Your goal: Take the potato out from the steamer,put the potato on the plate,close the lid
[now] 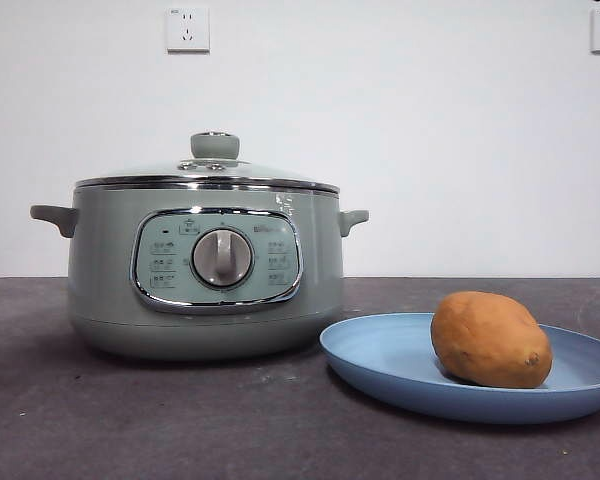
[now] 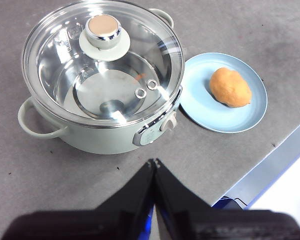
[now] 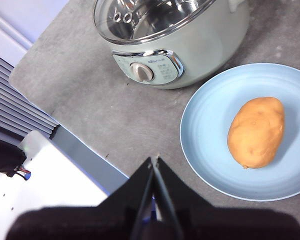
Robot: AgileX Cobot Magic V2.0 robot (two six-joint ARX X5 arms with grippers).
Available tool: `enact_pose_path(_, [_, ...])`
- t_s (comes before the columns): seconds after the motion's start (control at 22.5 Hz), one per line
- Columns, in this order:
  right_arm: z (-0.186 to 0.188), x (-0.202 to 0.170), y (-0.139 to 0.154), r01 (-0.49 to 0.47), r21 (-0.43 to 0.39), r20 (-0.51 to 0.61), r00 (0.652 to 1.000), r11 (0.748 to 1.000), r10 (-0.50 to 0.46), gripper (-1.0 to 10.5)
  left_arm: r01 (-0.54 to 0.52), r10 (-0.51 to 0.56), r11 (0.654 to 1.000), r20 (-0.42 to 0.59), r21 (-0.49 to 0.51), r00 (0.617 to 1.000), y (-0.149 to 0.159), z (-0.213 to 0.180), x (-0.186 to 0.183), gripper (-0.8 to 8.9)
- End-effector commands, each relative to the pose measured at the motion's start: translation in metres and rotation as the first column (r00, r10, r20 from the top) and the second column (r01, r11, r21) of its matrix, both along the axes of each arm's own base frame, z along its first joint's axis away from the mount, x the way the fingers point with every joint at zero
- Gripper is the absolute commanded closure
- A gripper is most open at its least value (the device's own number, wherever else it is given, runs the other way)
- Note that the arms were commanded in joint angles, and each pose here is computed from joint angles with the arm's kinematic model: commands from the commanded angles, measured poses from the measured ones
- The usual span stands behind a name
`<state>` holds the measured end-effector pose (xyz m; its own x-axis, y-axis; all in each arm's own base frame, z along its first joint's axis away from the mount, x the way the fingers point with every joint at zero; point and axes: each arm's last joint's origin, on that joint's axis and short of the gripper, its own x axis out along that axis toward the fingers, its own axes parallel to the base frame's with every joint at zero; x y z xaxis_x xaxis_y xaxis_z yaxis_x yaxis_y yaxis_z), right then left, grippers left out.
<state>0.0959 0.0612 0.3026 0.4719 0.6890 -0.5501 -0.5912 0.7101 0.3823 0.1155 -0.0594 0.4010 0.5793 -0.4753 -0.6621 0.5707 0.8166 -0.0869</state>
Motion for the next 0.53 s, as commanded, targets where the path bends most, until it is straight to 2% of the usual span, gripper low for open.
enact_pose_path(0.04, [0.0, 0.0, 0.0, 0.003, 0.003, 0.002, 1.0, 1.0, -0.003, 9.5, -0.005, 0.005, 1.0, -0.008, 0.001, 1.0, 0.0, -0.002, 0.001, 8.17])
enact_pose_path(0.13, [0.0, 0.0, 0.0, 0.003, 0.003, 0.002, 1.0, 1.0, -0.003, 9.5, -0.01, 0.01, 1.0, 0.005, 0.003, 1.0, 0.0, -0.002, 0.001, 8.17])
enact_pose_path(0.18, [0.0, 0.0, 0.0, 0.003, 0.003, 0.002, 1.0, 1.0, -0.003, 9.5, -0.046, 0.046, 0.999, 0.043, 0.007, 0.998, 0.004, 0.001, 0.002, 8.17])
enact_pose_path(0.27, [0.0, 0.0, 0.0, 0.003, 0.003, 0.002, 1.0, 1.0, -0.003, 9.5, -0.104, 0.114, 0.993, 0.199, -0.061, 0.973, 0.014, 0.013, 0.0, 8.17])
enact_pose_path(0.36, [0.0, 0.0, 0.0, 0.003, 0.003, 0.002, 1.0, 1.0, -0.003, 9.5, -0.16, 0.206, 0.976, 0.391, -0.147, 0.897, 0.028, 0.025, -0.01, 8.17])
enact_pose_path(0.44, [0.0, 0.0, 0.0, 0.003, 0.003, 0.002, 1.0, 1.0, -0.003, 9.5, -0.21, 0.3, 0.952, 0.545, -0.222, 0.783, 0.039, 0.024, -0.019, 8.17])
enact_pose_path(0.53, [0.0, 0.0, 0.0, 0.003, 0.003, 0.001, 1.0, 1.0, -0.003, 9.5, -0.245, 0.367, 0.93, 0.652, -0.275, 0.663, 0.047, 0.006, -0.025, 8.17])
